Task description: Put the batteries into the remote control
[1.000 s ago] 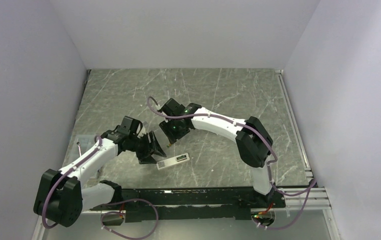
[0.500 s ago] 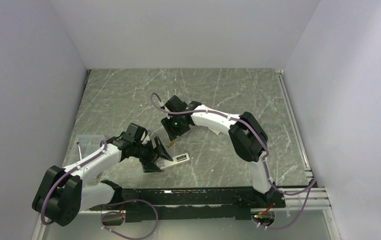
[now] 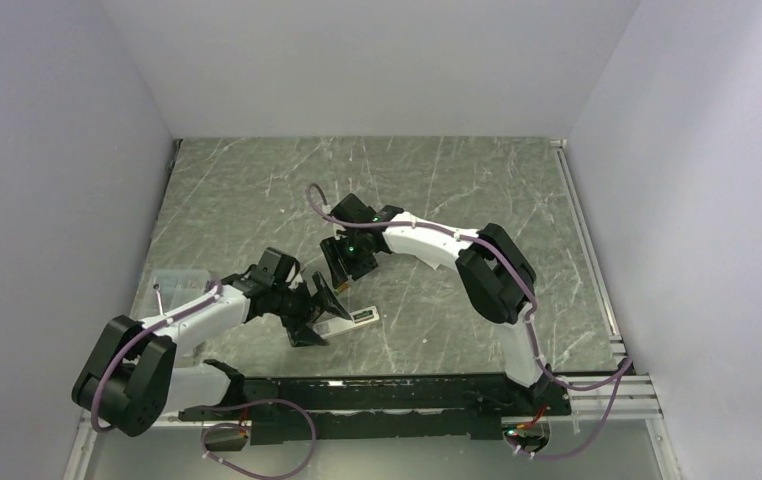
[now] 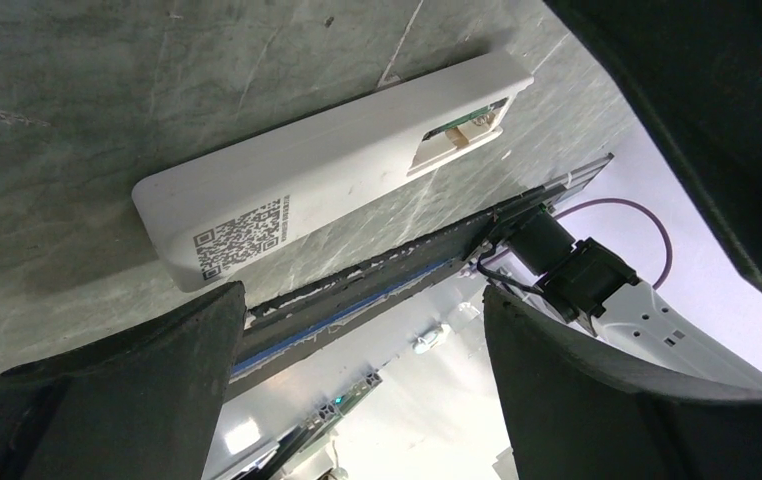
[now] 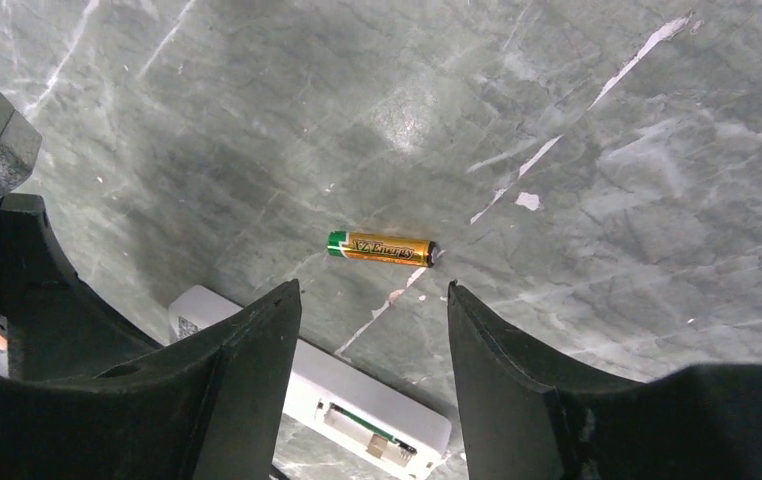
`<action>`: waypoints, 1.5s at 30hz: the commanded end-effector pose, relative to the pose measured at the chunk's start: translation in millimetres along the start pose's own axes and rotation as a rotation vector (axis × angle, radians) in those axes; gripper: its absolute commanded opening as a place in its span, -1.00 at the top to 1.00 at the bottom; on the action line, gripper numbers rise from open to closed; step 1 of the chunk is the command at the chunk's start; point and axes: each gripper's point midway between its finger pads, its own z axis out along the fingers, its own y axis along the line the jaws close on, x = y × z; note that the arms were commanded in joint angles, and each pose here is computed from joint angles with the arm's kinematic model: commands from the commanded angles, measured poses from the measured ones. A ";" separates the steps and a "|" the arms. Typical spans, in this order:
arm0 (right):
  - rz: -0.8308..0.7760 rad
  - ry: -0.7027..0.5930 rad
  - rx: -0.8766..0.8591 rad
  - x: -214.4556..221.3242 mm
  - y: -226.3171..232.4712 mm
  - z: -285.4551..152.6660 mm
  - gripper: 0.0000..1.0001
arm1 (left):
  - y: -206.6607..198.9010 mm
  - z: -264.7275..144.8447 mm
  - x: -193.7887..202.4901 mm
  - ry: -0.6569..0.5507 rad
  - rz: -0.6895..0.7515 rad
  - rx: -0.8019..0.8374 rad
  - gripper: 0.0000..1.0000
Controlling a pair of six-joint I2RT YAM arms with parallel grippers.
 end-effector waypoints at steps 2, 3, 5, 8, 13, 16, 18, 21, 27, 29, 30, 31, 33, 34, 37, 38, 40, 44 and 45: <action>0.065 -0.023 -0.063 -6.2 11.1 -1.6 -0.19 | 0.7 2.7 -2.5 -0.015 -0.001 0.002 -0.88; 0.068 -0.020 -0.070 -5.4 12.0 -0.7 -0.19 | 1.6 3.3 -2.3 -0.014 -0.003 0.000 -0.88; 0.076 -0.019 -0.081 -4.0 12.9 2.2 -0.19 | 2.6 4.1 -2.1 -0.011 -0.004 0.001 -0.88; 0.072 -0.029 -0.084 -7.0 12.9 4.6 -0.20 | 4.3 4.2 -1.7 -0.012 -0.002 -0.003 -0.88; 0.054 -0.063 -0.066 -22.3 10.5 3.9 -0.20 | 4.6 3.0 -0.9 -0.015 0.002 0.000 -0.88; 0.041 -0.072 -0.065 -31.1 9.8 5.0 -0.19 | 5.9 2.7 -0.5 -0.016 0.002 -0.003 -0.87; 0.037 -0.074 -0.075 -34.8 8.9 8.8 -0.19 | 6.6 2.7 -0.2 -0.018 -0.001 -0.002 -0.87; 0.028 -0.058 -0.096 -35.2 9.2 16.0 -0.18 | 6.7 2.0 0.2 -0.019 0.000 -0.003 -0.87; 0.031 -0.016 -0.104 -21.4 5.4 25.6 -0.15 | 5.7 0.4 -0.9 -0.027 0.005 -0.006 -0.87; 0.032 0.004 -0.112 -13.4 5.3 26.8 -0.13 | 6.6 0.8 -1.8 -0.031 0.001 -0.009 -0.87; 0.034 0.012 -0.115 -9.0 4.9 27.0 -0.12 | 6.9 1.1 -1.8 -0.032 -0.001 -0.010 -0.87; 0.036 0.018 -0.118 -4.6 4.7 26.5 -0.11 | 6.9 1.4 -1.7 -0.031 -0.003 -0.009 -0.87; 0.041 0.022 -0.120 1.6 3.4 25.2 -0.09 | 7.1 1.4 -2.6 -0.035 -0.004 -0.012 -0.87; 0.041 0.025 -0.121 4.8 3.5 24.2 -0.09 | 7.4 1.5 -2.8 -0.037 -0.005 -0.014 -0.87; 0.042 0.038 -0.130 15.0 5.3 22.5 -0.07 | 6.8 1.4 -3.8 -0.041 -0.005 -0.016 -0.87; 0.043 0.041 -0.129 18.0 5.0 22.3 -0.07 | 6.7 1.4 -4.4 -0.043 -0.006 -0.017 -0.87; 0.047 0.040 -0.127 21.8 4.9 20.5 -0.06 | 5.9 1.3 -4.7 -0.044 -0.006 -0.017 -0.87; 0.051 0.033 -0.129 25.1 6.1 17.0 -0.06 | 3.9 1.0 -6.1 -0.050 -0.009 -0.011 -0.87; 0.051 0.029 -0.128 24.7 6.5 15.7 -0.05 | 3.7 1.0 -6.1 -0.050 -0.010 -0.011 -0.87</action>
